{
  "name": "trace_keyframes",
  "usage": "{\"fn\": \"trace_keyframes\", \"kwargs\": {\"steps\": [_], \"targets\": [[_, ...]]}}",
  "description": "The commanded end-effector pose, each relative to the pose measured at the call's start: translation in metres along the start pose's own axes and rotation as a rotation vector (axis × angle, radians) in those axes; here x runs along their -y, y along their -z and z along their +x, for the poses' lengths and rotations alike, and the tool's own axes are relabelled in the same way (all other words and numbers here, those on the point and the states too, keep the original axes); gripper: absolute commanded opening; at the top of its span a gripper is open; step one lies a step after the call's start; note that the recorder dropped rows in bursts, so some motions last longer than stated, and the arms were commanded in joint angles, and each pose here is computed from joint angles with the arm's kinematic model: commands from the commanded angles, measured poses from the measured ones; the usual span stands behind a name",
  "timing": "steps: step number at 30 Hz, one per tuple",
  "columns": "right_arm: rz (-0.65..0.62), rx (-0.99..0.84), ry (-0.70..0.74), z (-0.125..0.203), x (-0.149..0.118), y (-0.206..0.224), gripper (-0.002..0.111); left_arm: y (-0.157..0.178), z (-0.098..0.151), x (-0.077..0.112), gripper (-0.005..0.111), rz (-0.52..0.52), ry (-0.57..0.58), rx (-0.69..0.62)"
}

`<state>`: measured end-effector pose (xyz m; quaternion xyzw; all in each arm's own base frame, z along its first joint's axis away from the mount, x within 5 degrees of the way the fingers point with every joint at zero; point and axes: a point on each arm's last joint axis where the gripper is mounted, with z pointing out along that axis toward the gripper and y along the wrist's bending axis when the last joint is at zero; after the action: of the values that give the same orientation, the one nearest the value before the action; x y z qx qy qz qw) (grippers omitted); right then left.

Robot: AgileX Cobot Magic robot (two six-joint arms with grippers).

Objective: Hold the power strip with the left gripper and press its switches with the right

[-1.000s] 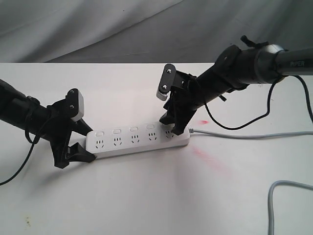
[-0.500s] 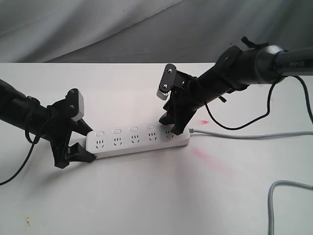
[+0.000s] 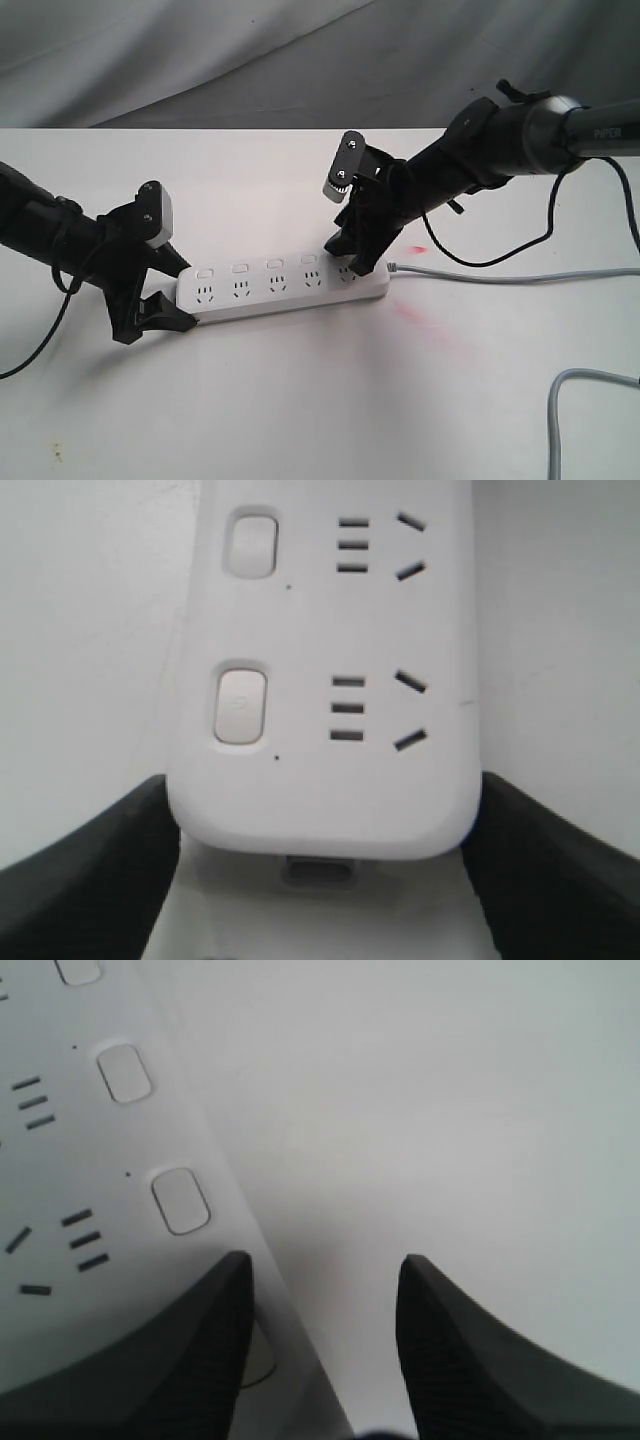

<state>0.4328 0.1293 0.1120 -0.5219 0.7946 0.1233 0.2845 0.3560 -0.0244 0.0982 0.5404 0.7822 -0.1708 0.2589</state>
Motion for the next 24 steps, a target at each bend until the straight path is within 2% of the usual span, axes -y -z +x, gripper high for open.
{"fn": "trace_keyframes", "kwargs": {"steps": [1, 8, 12, 20, 24], "targets": [[-0.041, -0.106, 0.068, 0.034, -0.004, -0.013, 0.043, 0.000, -0.003, -0.001, 0.054, -0.006, 0.006, 0.008], [-0.036, -0.098, 0.059, 0.034, -0.004, -0.014, 0.043, 0.000, -0.003, -0.001, 0.054, -0.006, 0.008, 0.008], [-0.007, -0.056, 0.049, 0.021, -0.002, -0.002, 0.043, 0.000, -0.003, -0.001, 0.054, -0.006, 0.008, 0.008], [0.081, 0.059, 0.121, -0.030, -0.004, 0.063, 0.043, 0.000, -0.003, -0.001, 0.054, -0.006, 0.005, 0.008], [0.071, 0.102, 0.111, -0.046, -0.013, 0.095, 0.030, 0.000, -0.003, -0.001, 0.054, -0.006, 0.005, 0.008]]}}
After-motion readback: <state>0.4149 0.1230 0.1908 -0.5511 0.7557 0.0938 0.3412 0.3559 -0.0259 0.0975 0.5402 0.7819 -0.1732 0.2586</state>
